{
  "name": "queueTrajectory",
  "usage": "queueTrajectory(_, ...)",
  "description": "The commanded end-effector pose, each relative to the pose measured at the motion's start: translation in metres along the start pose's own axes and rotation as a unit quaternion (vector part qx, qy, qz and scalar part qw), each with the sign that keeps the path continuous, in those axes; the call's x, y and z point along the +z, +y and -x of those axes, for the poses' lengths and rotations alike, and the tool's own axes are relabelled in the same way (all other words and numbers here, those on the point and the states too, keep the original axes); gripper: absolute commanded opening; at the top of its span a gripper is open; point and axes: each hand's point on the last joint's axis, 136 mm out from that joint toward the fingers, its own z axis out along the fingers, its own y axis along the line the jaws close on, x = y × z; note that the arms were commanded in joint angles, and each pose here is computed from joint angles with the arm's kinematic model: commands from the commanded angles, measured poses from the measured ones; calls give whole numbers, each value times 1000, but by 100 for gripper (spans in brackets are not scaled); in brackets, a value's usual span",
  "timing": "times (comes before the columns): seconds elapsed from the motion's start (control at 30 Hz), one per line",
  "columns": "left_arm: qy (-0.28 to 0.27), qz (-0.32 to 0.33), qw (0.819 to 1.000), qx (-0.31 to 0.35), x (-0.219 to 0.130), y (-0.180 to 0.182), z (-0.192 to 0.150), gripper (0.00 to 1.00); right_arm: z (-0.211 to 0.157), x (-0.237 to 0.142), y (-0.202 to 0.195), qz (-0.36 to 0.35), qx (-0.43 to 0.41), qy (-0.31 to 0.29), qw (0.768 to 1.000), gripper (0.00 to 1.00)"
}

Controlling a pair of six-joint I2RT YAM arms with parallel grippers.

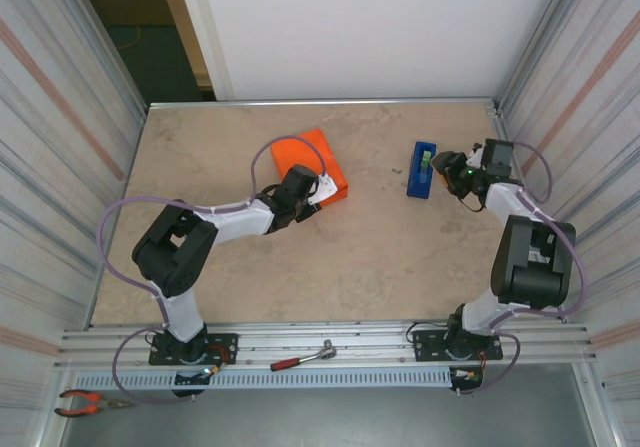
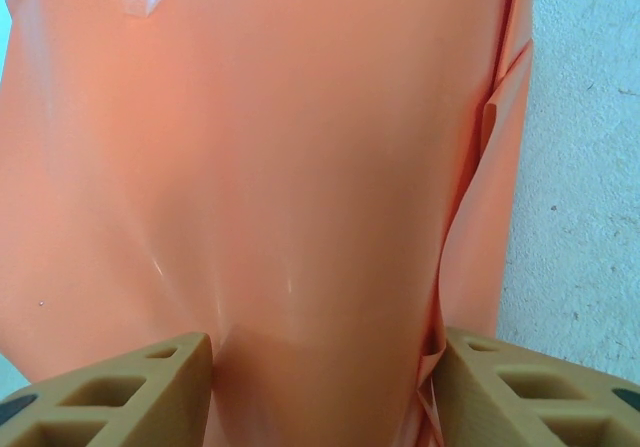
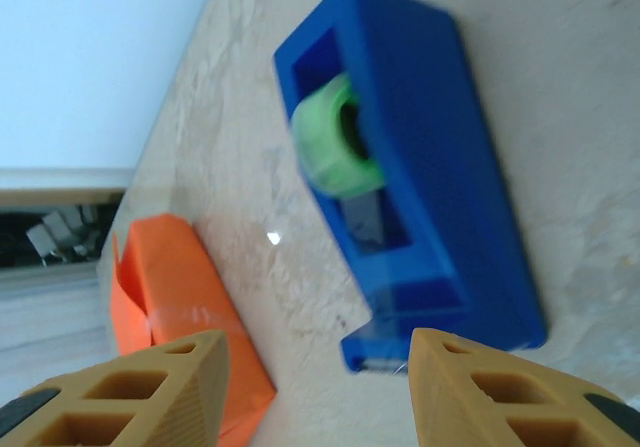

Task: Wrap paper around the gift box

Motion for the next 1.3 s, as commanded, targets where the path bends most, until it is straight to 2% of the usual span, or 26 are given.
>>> queueTrajectory(0.0, 35, -24, 999, -5, 2, -8, -19, 58, 3, 10, -5, 27, 6, 32, 999, 49)
queueTrajectory(0.47, 39, -26, 999, -3, 3, -9, -21, 58, -1, 42, -7, 49, 5, 71, 996, 33)
queueTrajectory(0.83, 39, -25, 999, -2, 3, -8, -21, 58, -11, 53, -14, 38, 7, 87, 995, 32)
queueTrajectory(0.97, 40, -25, 999, -2, 3, -9, -21, 58, -14, 56, -13, 40, 6, 93, 995, 22)
queueTrajectory(1.17, 40, -26, 999, -2, 3, -9, -21, 58, -15, 58, -14, 40, 6, 98, 994, 13)
queueTrajectory(1.27, 41, -26, 999, -2, 3, -9, -21, 58, -16, 58, -14, 41, 8, 99, 994, 4)
